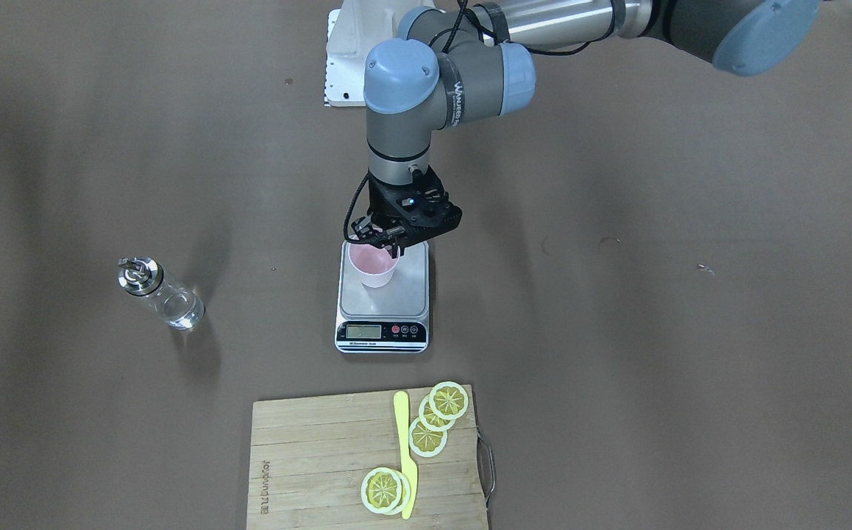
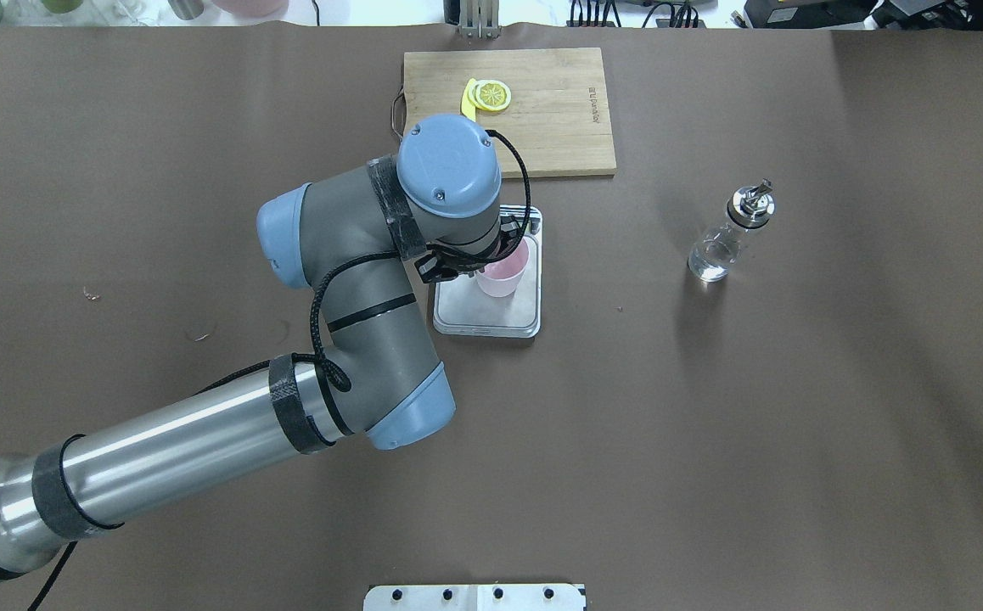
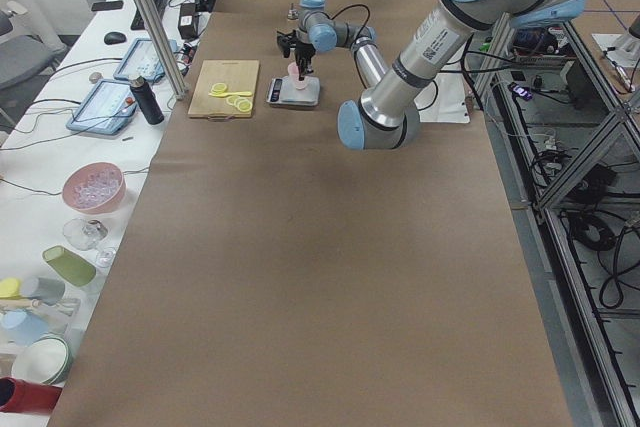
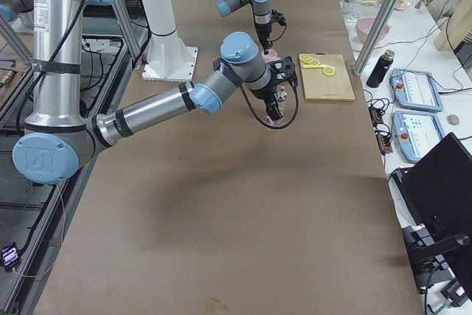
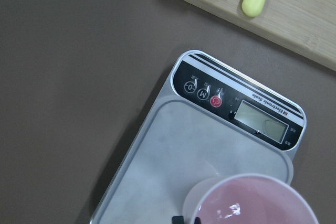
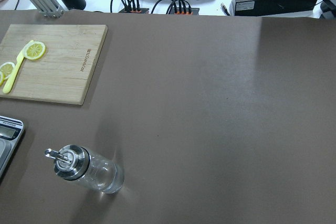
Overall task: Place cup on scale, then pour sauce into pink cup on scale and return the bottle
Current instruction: 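Open the left gripper and lift it away from the cup, then reach the right gripper to the glass sauce bottle while the left arm withdraws, then close the right gripper around the sauce bottle, then lift the sauce bottle with the right gripper and bring it above the cup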
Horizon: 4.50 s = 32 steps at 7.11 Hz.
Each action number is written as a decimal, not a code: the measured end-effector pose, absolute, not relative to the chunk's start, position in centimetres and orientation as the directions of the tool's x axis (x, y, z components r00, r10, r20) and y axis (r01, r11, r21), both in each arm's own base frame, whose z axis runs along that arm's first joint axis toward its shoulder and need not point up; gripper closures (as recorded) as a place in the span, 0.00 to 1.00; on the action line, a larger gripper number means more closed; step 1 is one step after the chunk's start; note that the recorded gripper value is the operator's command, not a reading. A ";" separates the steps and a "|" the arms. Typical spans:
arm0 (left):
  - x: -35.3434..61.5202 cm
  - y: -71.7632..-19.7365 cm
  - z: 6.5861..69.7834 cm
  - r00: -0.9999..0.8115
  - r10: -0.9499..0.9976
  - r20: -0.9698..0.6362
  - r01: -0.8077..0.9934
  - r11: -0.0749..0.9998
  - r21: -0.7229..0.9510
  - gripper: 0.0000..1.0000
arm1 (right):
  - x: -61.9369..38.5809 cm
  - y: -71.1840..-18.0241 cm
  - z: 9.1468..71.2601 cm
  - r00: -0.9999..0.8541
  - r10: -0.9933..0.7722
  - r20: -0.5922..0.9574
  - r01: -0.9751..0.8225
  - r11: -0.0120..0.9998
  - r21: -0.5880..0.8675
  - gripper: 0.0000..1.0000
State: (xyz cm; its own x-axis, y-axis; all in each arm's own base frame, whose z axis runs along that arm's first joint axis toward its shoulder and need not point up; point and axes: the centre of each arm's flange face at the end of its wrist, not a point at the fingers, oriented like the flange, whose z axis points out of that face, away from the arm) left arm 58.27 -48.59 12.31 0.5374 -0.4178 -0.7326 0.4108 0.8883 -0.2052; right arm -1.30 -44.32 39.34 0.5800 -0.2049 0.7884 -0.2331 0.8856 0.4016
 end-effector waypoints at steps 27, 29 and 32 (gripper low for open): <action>42.0 -53.8 20.3 0.628 -0.311 -0.713 0.335 0.935 -0.112 0.02 | -36.9 -41.6 48.6 0.707 -0.366 0.606 -0.398 0.502 0.768 0.10; 42.1 -53.9 20.4 0.630 -0.312 -0.711 0.335 0.935 -0.114 0.02 | -37.5 -42.3 48.6 0.700 -0.367 0.612 -0.414 0.490 0.768 0.13; 42.1 -53.9 20.5 0.630 -0.313 -0.710 0.336 0.935 -0.114 0.02 | -37.1 -43.4 48.0 0.698 -0.360 0.619 -0.433 0.476 0.766 0.35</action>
